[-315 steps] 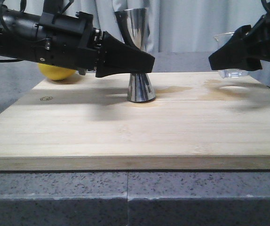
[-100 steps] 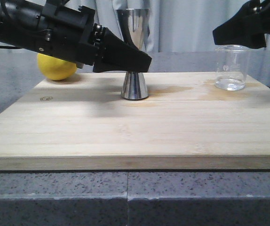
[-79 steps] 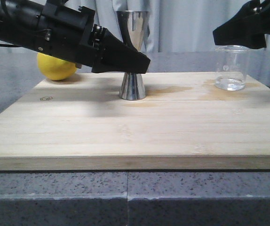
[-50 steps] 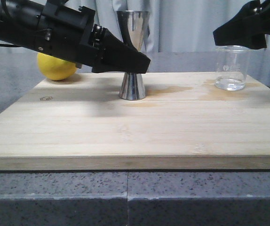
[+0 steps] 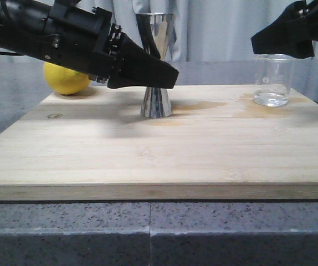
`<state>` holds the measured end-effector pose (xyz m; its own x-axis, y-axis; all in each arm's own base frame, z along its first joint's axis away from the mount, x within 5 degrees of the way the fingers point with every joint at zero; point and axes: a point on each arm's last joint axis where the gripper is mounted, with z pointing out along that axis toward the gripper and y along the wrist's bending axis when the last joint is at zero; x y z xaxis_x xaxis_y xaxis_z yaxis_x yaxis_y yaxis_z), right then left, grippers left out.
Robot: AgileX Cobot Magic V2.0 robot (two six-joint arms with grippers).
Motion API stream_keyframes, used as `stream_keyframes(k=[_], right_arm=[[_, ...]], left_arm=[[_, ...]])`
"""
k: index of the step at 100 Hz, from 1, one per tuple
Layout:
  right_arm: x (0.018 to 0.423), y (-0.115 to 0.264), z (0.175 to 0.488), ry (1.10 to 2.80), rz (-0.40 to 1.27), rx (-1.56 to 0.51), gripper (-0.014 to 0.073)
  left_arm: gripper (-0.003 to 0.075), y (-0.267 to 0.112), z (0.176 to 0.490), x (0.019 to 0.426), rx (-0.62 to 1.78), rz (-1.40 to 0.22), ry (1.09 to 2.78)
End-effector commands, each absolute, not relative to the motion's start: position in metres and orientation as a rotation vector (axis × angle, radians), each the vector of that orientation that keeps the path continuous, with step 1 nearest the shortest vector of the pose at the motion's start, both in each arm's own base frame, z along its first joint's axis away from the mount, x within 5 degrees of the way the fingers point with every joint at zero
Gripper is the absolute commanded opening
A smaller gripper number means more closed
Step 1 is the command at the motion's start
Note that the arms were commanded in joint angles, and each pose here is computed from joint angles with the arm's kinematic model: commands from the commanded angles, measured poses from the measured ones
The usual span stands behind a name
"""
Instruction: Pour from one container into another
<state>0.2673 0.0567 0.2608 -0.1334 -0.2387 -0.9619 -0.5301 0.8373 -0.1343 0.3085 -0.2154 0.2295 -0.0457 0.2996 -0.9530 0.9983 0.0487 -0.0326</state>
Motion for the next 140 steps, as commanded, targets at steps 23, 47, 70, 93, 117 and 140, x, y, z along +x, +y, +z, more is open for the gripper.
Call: stream_keyframes(k=[23,47,70,93,117,140], right_arm=[[0.264,0.057,0.291,1.593,0.285,-0.585,0.0544],[0.256,0.055,0.303,1.571,0.268,-0.556,0.0544],[0.251,0.051,0.319,1.585,0.306,-0.45,0.0544],[0.249,0.046,0.334,1.636,0.289,-0.372,0.0544],[0.245,0.043,0.344,1.698,0.306,-0.313,0.0544],[0.233,0.045,0.347,1.812,0.329,-0.357,0.0544]], left_arm=[[0.044,-0.218,0.267,0.3,1.338,-1.09,1.356],[0.044,-0.213,0.283,0.293,1.352,-1.054,1.393],[0.044,-0.208,0.286,0.287,1.376,-1.034,1.49],[0.044,-0.202,0.296,0.285,1.39,-0.961,1.609],[0.044,-0.189,0.315,0.275,1.426,-0.844,1.77],[0.044,-0.161,0.338,0.263,1.337,-0.569,2.095]])
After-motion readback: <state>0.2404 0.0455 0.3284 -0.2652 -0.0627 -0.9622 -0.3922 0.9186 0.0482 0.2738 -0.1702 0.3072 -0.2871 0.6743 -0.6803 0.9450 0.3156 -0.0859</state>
